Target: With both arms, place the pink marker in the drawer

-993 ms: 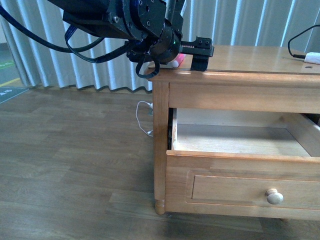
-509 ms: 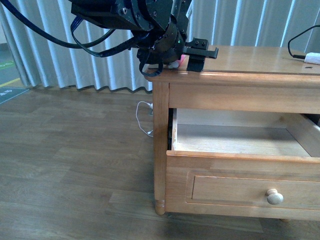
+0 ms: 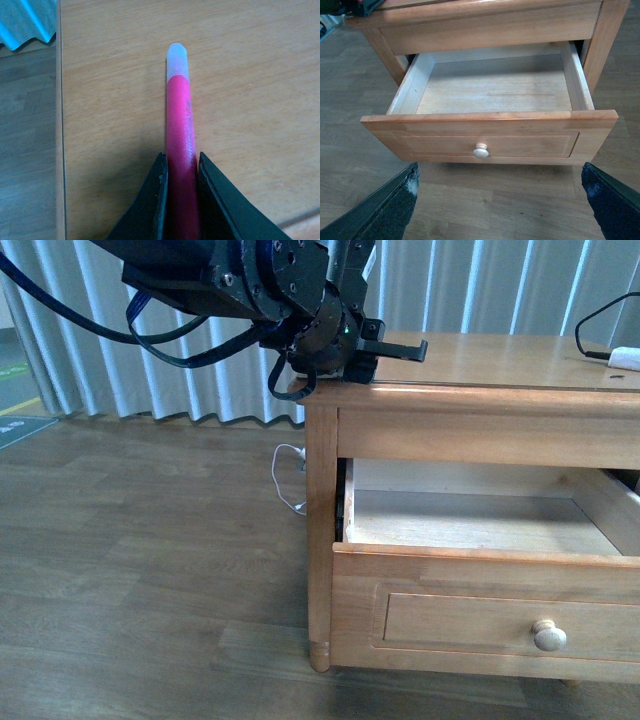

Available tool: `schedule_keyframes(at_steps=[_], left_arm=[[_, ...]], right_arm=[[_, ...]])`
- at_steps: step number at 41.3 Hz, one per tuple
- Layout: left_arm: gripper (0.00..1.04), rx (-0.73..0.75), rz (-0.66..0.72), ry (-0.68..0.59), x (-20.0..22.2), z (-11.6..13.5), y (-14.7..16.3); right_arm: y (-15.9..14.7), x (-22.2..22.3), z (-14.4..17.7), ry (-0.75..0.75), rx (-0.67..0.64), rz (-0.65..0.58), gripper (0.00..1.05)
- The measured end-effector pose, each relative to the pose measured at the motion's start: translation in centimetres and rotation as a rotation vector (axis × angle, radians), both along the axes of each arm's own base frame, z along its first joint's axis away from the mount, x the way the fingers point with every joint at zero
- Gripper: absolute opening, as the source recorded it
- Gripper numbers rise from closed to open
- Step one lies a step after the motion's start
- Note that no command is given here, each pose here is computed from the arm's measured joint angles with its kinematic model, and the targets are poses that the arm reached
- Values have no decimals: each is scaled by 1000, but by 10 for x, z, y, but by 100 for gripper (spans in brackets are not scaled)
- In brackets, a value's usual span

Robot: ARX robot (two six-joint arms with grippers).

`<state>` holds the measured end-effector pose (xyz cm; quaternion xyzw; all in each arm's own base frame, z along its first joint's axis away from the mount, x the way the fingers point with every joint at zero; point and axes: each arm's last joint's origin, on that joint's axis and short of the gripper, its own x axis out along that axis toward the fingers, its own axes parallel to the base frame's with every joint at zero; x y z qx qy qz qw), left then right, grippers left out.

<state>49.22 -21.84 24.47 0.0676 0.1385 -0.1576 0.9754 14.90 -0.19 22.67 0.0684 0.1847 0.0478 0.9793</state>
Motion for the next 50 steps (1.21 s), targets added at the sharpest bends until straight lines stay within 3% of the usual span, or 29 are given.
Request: schedule_keyframes(at_steps=[22, 34, 50], left_arm=[[15, -41, -395, -156, -92, 42, 29], [15, 43, -474, -61, -115, -6, 37], [15, 74, -489, 16, -89, -56, 9]], right_arm=[[0, 0, 0, 0, 0, 0, 96], [0, 0, 0, 0, 0, 0, 96], [0, 0, 0, 0, 0, 0, 96]])
